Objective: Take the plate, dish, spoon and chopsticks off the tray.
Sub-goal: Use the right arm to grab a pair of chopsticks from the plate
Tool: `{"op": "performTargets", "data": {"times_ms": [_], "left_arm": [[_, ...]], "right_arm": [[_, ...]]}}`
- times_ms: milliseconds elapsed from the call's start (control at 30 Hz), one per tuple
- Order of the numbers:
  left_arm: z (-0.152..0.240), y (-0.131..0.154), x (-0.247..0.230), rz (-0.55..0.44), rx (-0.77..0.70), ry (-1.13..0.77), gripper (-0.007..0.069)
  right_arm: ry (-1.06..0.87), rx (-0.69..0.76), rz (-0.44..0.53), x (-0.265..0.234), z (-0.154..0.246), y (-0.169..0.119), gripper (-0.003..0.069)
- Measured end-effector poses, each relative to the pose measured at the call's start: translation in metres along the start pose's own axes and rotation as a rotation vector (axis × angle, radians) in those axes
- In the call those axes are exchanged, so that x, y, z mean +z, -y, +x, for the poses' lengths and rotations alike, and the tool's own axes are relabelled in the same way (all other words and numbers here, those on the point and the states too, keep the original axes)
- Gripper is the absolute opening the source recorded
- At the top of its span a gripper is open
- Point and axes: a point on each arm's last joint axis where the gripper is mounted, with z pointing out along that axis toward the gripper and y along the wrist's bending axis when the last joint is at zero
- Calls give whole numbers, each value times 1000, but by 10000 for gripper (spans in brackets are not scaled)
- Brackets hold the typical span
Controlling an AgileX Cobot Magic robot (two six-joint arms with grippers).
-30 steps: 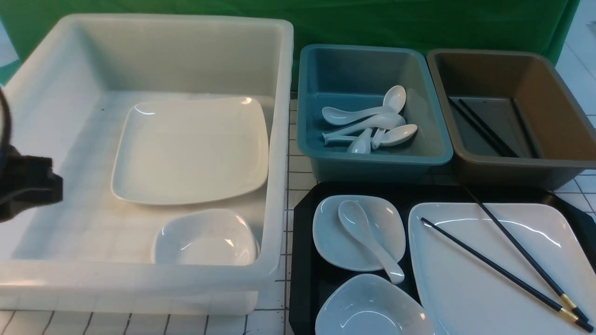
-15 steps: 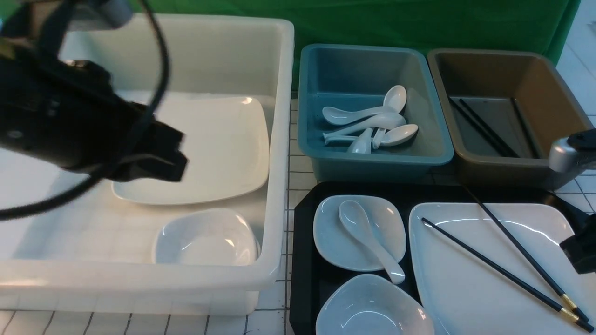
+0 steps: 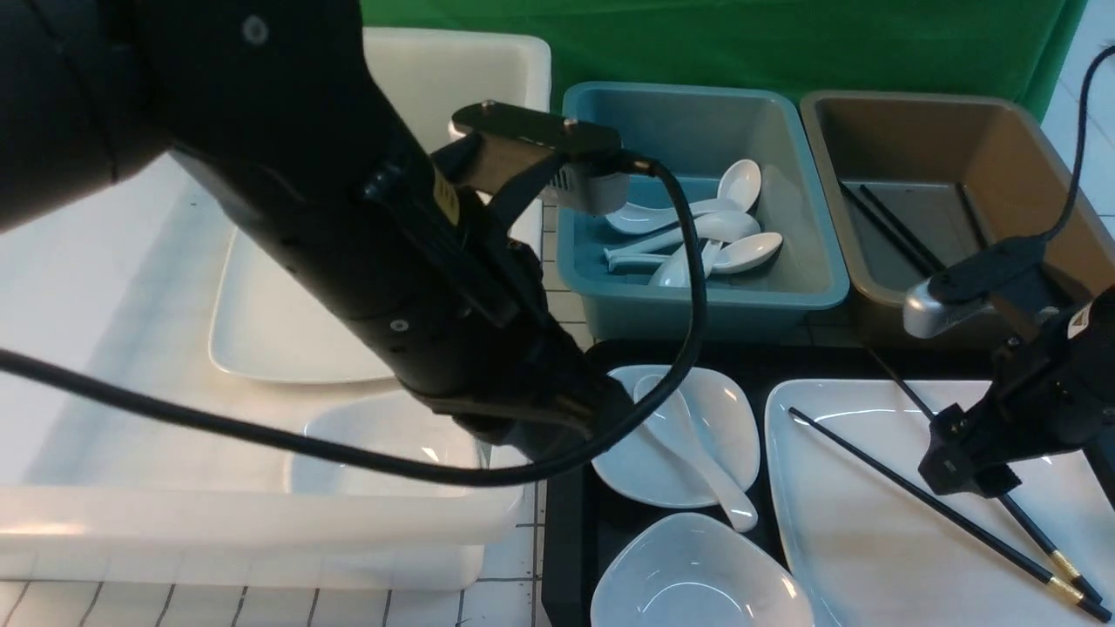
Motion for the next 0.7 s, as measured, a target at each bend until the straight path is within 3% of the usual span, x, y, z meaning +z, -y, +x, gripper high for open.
{"op": "performTargets", "data": {"times_ms": [467, 567, 633, 667, 700], "left_arm": [[-3, 0, 0, -6, 5, 10, -25], [-3, 0, 0, -6, 5, 10, -25], [-3, 0, 0, -6, 4, 10, -25], [-3, 0, 0, -6, 4, 10, -25], [-3, 0, 0, -6, 4, 10, -25]], "right_arm": [[-141, 10, -10, 52, 3, 5, 663], [-154, 28, -17, 53, 4, 4, 582], [-173, 43, -27, 52, 5, 3, 412], [-185, 42, -31, 52, 6, 3, 283], [-191, 41, -33, 52, 7, 3, 283]]}}
